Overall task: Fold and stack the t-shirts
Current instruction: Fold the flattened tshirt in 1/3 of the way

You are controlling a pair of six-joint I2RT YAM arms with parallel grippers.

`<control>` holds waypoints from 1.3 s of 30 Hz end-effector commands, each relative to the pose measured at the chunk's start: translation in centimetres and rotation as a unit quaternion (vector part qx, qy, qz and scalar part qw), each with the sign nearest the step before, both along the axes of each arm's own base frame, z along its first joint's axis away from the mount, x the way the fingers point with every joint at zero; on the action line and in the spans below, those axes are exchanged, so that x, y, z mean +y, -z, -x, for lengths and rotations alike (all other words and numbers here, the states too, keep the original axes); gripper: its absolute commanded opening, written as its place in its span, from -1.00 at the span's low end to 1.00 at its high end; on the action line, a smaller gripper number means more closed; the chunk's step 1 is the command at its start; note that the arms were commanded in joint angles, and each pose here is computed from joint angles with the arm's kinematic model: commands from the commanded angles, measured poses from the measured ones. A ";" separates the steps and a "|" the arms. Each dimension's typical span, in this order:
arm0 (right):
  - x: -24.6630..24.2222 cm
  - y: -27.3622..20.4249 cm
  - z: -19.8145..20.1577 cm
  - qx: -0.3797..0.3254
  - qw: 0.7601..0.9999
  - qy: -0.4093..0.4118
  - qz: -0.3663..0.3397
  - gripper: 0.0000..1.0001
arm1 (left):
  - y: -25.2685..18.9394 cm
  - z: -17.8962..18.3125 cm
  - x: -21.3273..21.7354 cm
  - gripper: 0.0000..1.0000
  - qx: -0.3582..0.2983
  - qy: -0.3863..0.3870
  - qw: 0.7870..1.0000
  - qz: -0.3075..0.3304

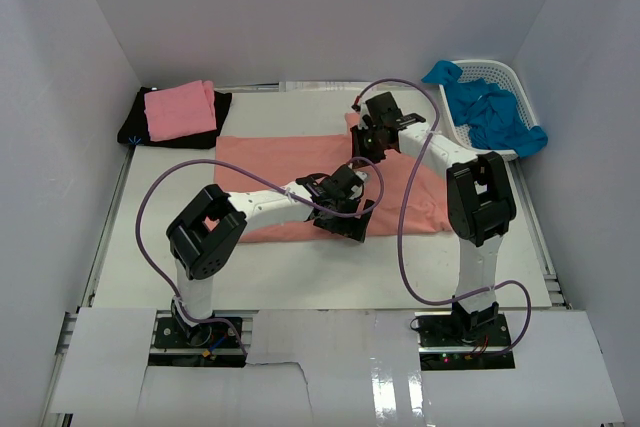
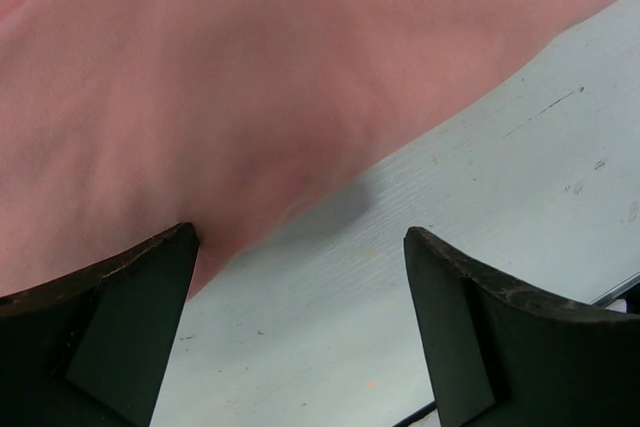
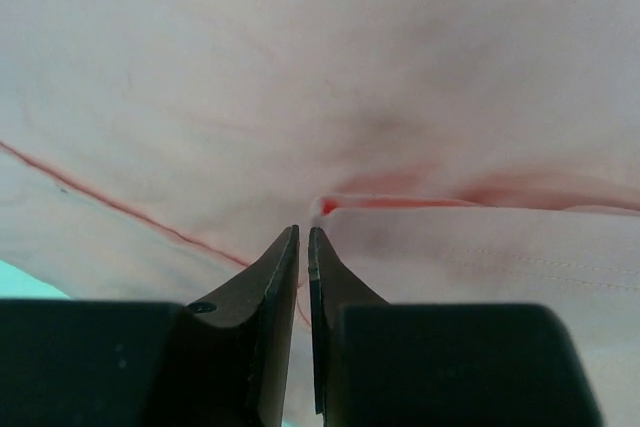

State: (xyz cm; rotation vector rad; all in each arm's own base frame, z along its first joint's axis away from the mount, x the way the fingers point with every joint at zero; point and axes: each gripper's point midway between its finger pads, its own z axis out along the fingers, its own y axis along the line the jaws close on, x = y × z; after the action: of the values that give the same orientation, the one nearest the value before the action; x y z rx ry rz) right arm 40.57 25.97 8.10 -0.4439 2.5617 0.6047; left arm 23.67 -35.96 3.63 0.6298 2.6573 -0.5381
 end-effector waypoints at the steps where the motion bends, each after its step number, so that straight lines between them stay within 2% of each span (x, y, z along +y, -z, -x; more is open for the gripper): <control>1: 1.1 -1.6 -0.3 -0.018 0.999 -0.017 -0.023 -0.70 | 0.1 0.3 0.1 0.91 0.008 0.000 1.000 0.002; 2: 1.1 -1.1 -0.3 -0.014 1.000 -0.017 -0.021 -0.70 | 0.1 0.2 0.0 0.91 0.007 0.000 1.000 0.002; 4: 1.0 -0.7 -0.5 -0.013 1.000 -0.013 -0.015 -0.43 | 0.2 0.3 0.1 0.91 0.007 0.000 1.000 0.002; 5: 0.9 -0.7 -0.6 -0.014 1.000 -0.011 -0.014 -0.01 | 0.1 0.3 0.2 0.91 0.007 0.000 1.000 0.002; 6: 0.8 -0.8 -0.7 -0.017 1.000 -0.009 -0.011 0.31 | 0.2 0.4 0.2 0.91 0.008 0.000 1.000 0.001; 7: 0.6 -1.2 -1.0 -0.026 1.000 -0.002 -0.007 0.58 | 0.1 0.3 0.2 0.91 0.006 -0.001 1.000 0.001; 8: 0.4 -1.5 -1.2 -0.034 0.999 0.001 -0.002 0.67 | 0.1 0.3 0.3 0.91 0.005 -0.002 1.000 0.001; 13: -1.6 -5.9 -2.0 -0.099 0.994 0.036 0.020 0.69 | -2.0 -0.5 0.8 0.91 -0.021 -0.033 0.999 0.010; 17: -4.3 -8.1 -1.5 -0.131 0.987 0.074 0.051 0.69 | -6.9 -1.4 0.2 0.94 -0.051 -0.044 0.996 0.056; 18: -5.5 -9.4 -1.2 -0.147 0.983 0.092 0.061 0.69 | -9.3 -2.0 -0.2 0.95 -0.067 -0.046 0.994 0.077; 19: -6.2 -9.7 -0.8 -0.148 0.981 0.102 0.068 0.69 | -10.3 -2.8 0.4 0.95 -0.083 -0.059 0.992 0.075; 22: -8.9 -9.3 1.8 -0.132 0.978 0.130 0.097 0.65 | -13.5 -4.4 2.7 0.96 -0.093 -0.085 0.989 0.082; 23: -10.2 -7.4 3.7 -0.099 0.978 0.142 0.117 0.60 | -14.0 -4.8 3.4 0.96 -0.090 -0.092 0.988 0.088; 26: -13.9 -5.8 6.2 -0.061 0.972 0.189 0.126 0.34 | -13.7 -6.9 8.1 0.96 -0.078 -0.142 0.983 0.085; 27: -14.3 -4.1 8.3 -0.024 0.977 0.185 0.103 0.26 | -12.3 -7.8 10.8 0.96 -0.066 -0.175 0.980 0.070; 28: -14.9 -3.3 9.1 -0.009 0.977 0.193 0.090 0.15 | -11.5 -7.8 12.3 0.96 -0.057 -0.190 0.978 0.061; 29: -16.0 -3.3 9.6 -0.001 0.975 0.210 0.069 -0.21 | -11.2 -8.0 13.6 0.96 -0.052 -0.208 0.975 0.058; 30: -17.0 -1.6 10.9 0.016 0.973 0.218 0.077 -0.38 | -10.7 -8.5 15.4 0.96 -0.047 -0.230 0.971 0.053; 31: -17.5 -1.2 11.4 0.020 0.971 0.223 0.079 -0.67 | -9.2 -7.9 16.5 0.96 -0.032 -0.241 0.969 0.041; 32: -18.0 -0.9 11.8 0.026 0.969 0.232 0.080 -0.76 | -8.9 -7.7 17.2 0.96 -0.029 -0.250 0.967 0.038; 34: -18.6 -0.2 12.8 0.032 0.966 0.242 0.086 -0.84 | -7.4 -7.3 18.5 0.96 -0.022 -0.271 0.962 0.020; 39: -19.8 0.8 13.3 0.045 0.958 0.266 0.098 -0.85 | -5.4 -6.6 19.0 0.96 -0.001 -0.286 0.958 0.020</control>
State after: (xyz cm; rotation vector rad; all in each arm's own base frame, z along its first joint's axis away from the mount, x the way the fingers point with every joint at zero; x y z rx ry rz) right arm 26.38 6.29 6.43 0.1809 2.7316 0.1617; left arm 29.97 -16.44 8.28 -0.1416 2.6785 -0.3637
